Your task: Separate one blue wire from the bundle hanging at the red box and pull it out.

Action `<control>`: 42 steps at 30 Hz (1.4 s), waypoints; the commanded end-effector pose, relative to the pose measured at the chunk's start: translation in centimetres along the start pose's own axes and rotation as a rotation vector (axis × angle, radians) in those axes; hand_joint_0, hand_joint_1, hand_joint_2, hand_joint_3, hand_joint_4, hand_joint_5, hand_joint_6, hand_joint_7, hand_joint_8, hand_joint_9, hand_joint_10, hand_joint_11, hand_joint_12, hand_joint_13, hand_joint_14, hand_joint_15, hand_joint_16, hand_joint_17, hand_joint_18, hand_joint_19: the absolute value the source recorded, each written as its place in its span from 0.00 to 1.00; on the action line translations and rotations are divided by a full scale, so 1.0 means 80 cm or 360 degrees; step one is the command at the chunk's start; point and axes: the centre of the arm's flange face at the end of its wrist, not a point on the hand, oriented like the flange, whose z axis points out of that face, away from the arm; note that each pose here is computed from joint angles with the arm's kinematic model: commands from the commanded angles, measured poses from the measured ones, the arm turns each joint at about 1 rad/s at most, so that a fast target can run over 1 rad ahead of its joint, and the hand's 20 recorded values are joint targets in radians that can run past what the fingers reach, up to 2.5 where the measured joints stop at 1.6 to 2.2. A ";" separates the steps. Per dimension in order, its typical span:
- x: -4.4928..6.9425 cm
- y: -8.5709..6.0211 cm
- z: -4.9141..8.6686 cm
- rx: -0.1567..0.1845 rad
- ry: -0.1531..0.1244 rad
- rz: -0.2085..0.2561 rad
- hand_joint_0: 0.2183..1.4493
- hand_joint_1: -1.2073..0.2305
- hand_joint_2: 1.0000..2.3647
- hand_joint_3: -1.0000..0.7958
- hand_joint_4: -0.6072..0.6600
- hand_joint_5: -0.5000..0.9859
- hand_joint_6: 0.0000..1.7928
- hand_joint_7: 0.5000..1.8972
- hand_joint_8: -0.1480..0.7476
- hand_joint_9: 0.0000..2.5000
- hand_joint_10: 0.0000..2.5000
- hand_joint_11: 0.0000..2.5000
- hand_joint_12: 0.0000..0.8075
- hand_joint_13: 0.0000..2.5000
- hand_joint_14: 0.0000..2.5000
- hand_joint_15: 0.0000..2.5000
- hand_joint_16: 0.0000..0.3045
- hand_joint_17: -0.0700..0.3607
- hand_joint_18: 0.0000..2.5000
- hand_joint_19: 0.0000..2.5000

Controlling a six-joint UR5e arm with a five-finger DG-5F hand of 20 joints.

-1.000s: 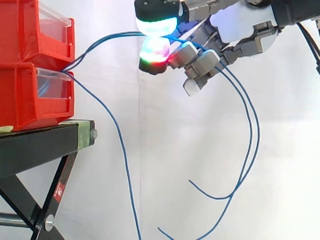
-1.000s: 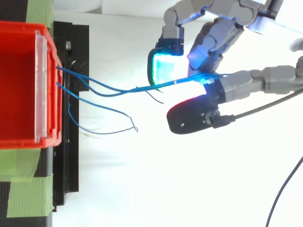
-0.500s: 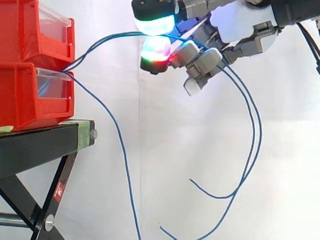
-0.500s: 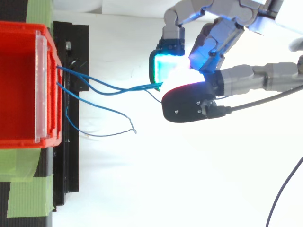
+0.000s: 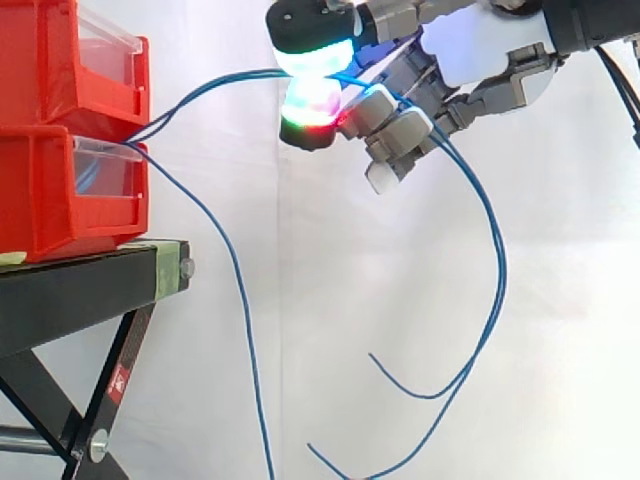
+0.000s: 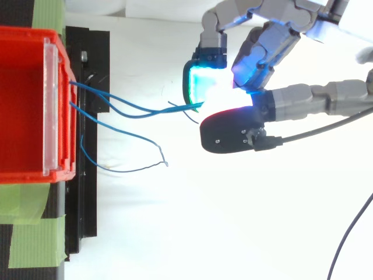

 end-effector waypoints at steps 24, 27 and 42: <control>0.000 0.000 0.000 0.0000 0.0000 0.0000 0.32 0.21 0.01 0.32 0.59 0.14 0.46 0.58 0.54 0.30 0.01 0.65 0.48 0.44 0.00 0.67 0.21 0.49 0.24 0.29; 0.000 0.000 0.000 -0.0002 -0.0001 0.0001 0.29 0.25 0.00 0.31 0.60 0.15 0.46 0.58 0.54 0.32 0.01 0.65 0.48 0.45 0.00 0.67 0.21 0.50 0.25 0.31; 0.000 0.000 0.000 0.0000 0.0000 0.0000 0.22 0.40 0.00 0.28 0.67 0.17 0.46 0.54 0.60 0.40 0.00 0.66 0.51 0.50 0.06 0.64 0.23 0.52 0.30 0.32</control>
